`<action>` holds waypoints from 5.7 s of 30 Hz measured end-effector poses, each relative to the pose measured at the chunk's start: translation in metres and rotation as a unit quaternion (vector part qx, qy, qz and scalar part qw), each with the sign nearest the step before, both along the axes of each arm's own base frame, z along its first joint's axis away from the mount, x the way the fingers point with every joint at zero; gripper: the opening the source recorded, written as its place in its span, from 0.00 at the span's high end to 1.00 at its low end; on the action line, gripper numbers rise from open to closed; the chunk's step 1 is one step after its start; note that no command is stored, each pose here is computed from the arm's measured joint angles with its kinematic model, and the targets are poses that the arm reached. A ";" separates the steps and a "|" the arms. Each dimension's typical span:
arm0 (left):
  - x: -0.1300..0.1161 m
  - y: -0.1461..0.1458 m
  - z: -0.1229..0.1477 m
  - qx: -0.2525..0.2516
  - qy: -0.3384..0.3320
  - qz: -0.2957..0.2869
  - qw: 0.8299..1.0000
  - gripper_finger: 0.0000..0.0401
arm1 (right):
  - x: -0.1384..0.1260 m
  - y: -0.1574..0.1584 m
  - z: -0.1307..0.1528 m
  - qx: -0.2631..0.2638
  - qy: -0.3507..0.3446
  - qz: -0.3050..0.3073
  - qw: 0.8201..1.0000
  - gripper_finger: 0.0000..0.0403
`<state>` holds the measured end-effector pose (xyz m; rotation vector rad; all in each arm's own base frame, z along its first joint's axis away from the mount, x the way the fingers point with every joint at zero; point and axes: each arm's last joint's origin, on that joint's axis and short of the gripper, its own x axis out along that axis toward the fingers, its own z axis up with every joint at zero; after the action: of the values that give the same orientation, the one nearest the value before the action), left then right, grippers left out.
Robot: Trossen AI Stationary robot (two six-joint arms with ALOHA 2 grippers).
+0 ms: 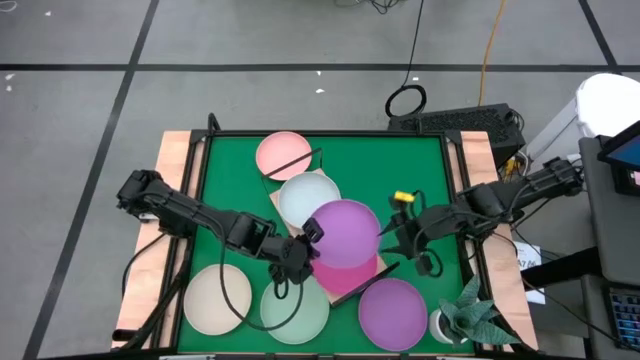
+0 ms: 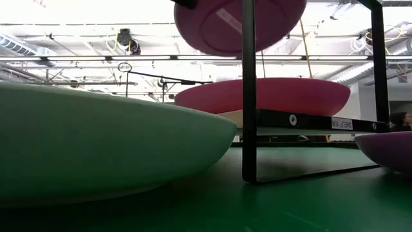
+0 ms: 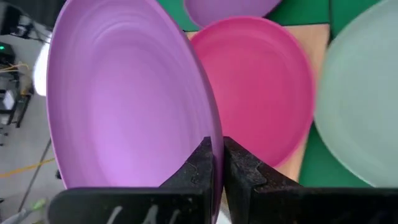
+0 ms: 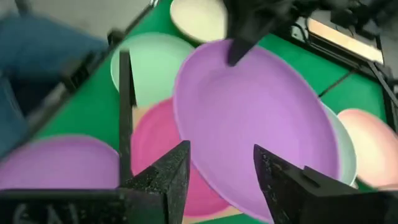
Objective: Place and stack plates onto a shelf
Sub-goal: Stack the top violet plate on top of the pink plate on the shelf, then stack the green plate on top of the gray plate on the shelf
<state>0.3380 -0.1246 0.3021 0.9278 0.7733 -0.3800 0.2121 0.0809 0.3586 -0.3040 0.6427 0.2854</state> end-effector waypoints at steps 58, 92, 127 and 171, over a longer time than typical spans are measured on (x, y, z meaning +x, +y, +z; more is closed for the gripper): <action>0.032 -0.036 -0.079 -0.031 0.072 0.020 0.997 0.57 | 0.001 0.000 -0.010 0.000 -0.074 -0.137 0.988 0.60; -0.093 0.016 -0.023 -0.064 0.016 0.270 0.961 0.72 | -0.013 0.024 -0.027 0.035 -0.044 -0.144 0.988 0.71; -0.162 0.058 -0.029 -0.227 -0.036 0.314 0.921 0.73 | -0.030 0.099 -0.059 0.135 0.049 -0.112 0.983 0.72; -0.129 -0.131 -0.117 -0.162 0.088 -0.038 0.982 0.73 | -0.026 0.123 -0.094 0.180 0.159 -0.168 0.956 0.72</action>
<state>0.2090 -0.2553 0.1848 0.6232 0.8090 -0.6407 0.1861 0.2041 0.2649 0.2085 0.9288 0.1195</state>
